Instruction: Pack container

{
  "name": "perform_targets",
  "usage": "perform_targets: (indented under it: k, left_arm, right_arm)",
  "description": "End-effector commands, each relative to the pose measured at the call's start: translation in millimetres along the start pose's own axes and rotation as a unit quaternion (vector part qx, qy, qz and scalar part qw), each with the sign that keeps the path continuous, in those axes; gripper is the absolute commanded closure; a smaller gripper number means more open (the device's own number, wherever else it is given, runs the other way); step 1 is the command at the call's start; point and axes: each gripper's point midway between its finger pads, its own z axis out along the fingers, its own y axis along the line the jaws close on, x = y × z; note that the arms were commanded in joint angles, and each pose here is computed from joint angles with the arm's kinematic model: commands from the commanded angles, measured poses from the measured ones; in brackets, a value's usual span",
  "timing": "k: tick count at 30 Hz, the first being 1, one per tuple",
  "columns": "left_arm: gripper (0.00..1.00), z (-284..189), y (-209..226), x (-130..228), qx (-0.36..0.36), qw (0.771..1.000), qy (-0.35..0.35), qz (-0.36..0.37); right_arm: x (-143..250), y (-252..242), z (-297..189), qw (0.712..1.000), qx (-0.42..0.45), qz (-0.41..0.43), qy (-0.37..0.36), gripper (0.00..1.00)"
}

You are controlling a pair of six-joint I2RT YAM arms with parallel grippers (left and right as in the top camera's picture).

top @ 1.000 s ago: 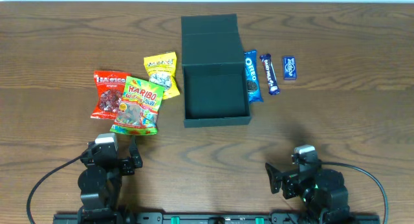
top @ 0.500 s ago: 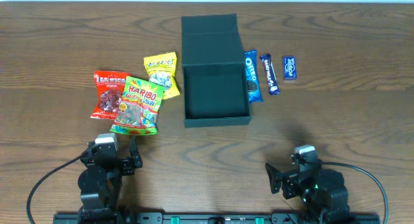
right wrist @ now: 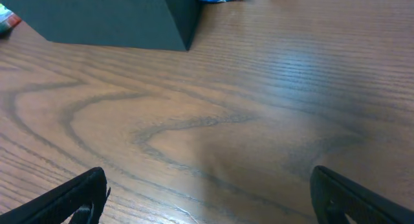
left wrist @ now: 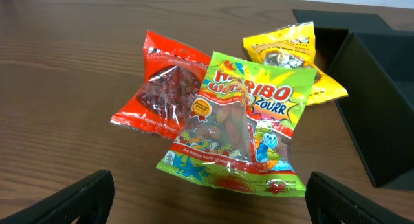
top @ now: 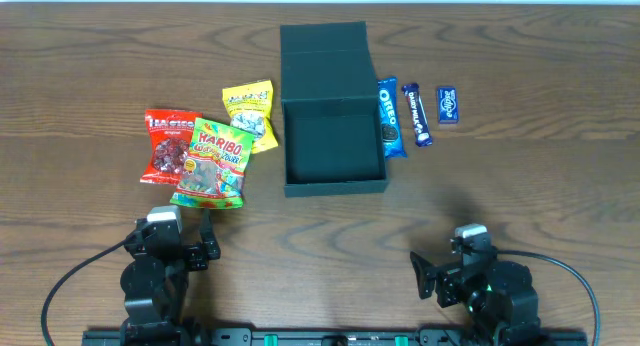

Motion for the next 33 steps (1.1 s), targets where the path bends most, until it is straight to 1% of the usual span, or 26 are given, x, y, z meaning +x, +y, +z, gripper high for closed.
perform_targets:
  k: [1,15,17,19,23,25,28,33]
  left_arm:
    - [0.05,2.9,0.1,6.8,0.001,1.0,0.006,0.0]
    - [0.05,2.9,0.9,6.8,-0.002,1.0,0.006,0.0]
    - [0.05,2.8,6.4,5.5,-0.018,1.0,0.003,0.01]
    - [0.05,2.8,6.7,2.6,-0.019,1.0,-0.003,0.009]
    - [0.05,1.4,-11.3,-19.6,0.034,0.998,-0.047,-0.015]
    - [0.05,-1.9,-19.9,-37.3,0.06,0.995,-0.081,-0.024]
    - [0.05,-7.1,-22.1,-55.0,0.068,0.991,-0.112,-0.038]
    - [0.05,-18.1,-23.5,-86.3,0.07,0.987,-0.142,-0.039]
  right_arm:
    - [1.0,2.9,0.9,1.0,-0.007,0.0,-0.001,0.01]
    - [1.0,2.9,0.9,1.0,-0.007,0.0,-0.001,0.01]
    - [1.0,2.9,0.9,1.0,-0.007,0.0,-0.001,0.01]
    - [1.0,2.9,0.9,1.0,-0.007,0.0,-0.001,0.01]
    - [1.0,2.9,0.9,1.0,-0.007,0.0,-0.001,0.01]
    - [1.0,2.9,0.9,1.0,-0.007,0.0,-0.001,0.01]
    - [1.0,2.9,0.9,1.0,-0.007,0.0,-0.001,0.01]
    - [1.0,2.9,0.9,1.0,-0.007,0.0,-0.001,0.01]
